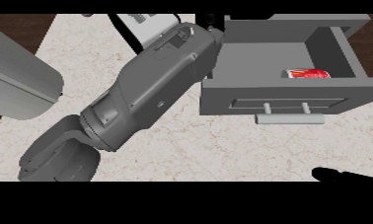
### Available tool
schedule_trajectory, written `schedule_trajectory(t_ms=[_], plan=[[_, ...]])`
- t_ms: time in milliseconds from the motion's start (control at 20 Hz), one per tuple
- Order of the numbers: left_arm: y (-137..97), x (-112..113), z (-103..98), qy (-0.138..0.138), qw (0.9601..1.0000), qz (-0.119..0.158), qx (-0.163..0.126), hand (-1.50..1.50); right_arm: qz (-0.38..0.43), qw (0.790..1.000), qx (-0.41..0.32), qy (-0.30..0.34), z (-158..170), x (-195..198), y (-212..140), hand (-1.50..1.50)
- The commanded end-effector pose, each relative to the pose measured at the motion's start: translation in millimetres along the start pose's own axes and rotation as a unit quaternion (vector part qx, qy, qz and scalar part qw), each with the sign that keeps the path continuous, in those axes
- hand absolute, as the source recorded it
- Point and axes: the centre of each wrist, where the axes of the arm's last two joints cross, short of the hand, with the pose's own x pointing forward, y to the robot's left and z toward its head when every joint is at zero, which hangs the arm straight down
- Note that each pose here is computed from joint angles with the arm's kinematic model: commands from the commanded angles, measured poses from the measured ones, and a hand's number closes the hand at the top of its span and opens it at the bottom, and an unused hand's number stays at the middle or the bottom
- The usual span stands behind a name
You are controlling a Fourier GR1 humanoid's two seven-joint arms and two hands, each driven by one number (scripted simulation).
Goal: Pick up the can, place it into the drawer and close the drawer
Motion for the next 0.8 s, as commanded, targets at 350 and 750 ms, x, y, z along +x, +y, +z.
schedule_trajectory(t_ms=[350,750], plan=[[28,4,-15,0.016,0.9998,-0.009,0.011,-1.50,0.127,0.991,0.039,-0.021,-81,-13,61,-1.50],[47,15,-19,0.014,0.9994,-0.013,0.028,-1.50,0.224,0.968,0.112,-0.029,-111,-54,118,-1.50]])
